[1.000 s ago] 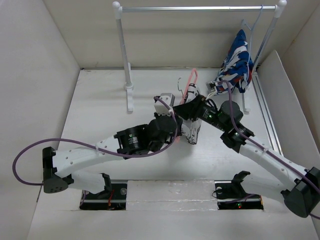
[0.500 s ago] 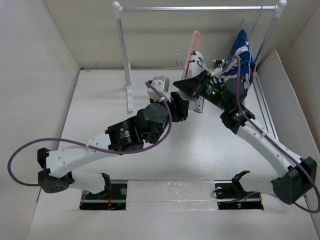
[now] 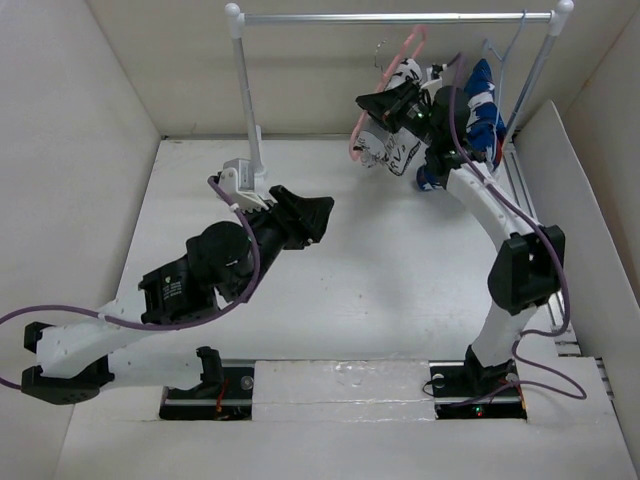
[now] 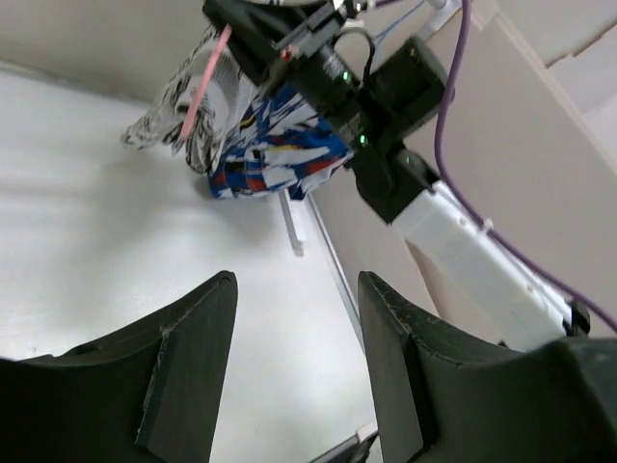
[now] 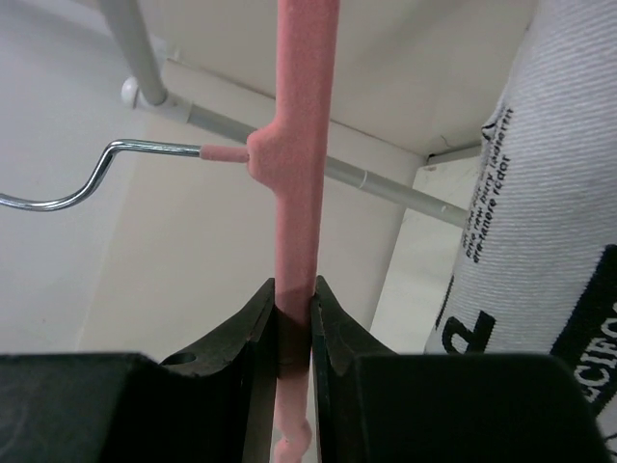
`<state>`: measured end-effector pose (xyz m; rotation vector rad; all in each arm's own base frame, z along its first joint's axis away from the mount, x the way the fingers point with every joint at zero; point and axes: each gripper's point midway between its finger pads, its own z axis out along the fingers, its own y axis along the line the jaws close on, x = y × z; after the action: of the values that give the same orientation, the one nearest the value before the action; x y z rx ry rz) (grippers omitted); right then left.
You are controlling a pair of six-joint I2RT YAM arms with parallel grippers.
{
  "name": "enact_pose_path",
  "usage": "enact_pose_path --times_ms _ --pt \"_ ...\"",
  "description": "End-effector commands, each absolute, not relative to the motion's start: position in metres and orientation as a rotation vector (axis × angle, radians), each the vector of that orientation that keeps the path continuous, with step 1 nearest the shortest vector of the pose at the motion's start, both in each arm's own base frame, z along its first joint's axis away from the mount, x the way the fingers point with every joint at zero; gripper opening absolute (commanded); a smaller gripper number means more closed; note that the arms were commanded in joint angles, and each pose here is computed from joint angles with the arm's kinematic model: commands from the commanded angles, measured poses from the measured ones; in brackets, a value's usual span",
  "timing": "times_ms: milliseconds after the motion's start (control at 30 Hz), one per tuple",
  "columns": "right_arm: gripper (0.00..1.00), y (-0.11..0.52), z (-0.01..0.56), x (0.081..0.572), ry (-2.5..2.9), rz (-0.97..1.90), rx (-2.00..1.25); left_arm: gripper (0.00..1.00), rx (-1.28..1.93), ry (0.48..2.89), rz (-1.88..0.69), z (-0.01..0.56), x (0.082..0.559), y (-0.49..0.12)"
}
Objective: Place the trousers on the hanger
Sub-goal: Place the hanger at the clothesline.
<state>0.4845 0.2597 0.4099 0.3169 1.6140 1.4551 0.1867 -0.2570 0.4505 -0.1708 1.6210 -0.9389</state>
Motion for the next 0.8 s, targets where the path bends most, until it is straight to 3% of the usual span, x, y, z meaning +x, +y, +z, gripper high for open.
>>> enact_pose_path --times_ms 0,300,567,767 --pt "0.0 0.255 0.516 0.466 1.29 1.551 0.133 0.49 -0.194 1.71 -0.902 0.414 0.185 -0.255" --pt "0.0 0.252 0.544 0.479 1.192 1.568 0.097 0.48 -0.182 1.815 -0.889 0.364 0.177 -0.256" --pt "0.0 0.248 0.553 0.475 1.141 1.585 0.106 0.47 -0.134 1.824 -0.837 0.356 0.182 -0.262" --pt "0.0 0.221 0.563 0.498 1.099 1.563 0.167 0.46 -0.124 1.832 -0.859 0.349 0.183 -0.265"
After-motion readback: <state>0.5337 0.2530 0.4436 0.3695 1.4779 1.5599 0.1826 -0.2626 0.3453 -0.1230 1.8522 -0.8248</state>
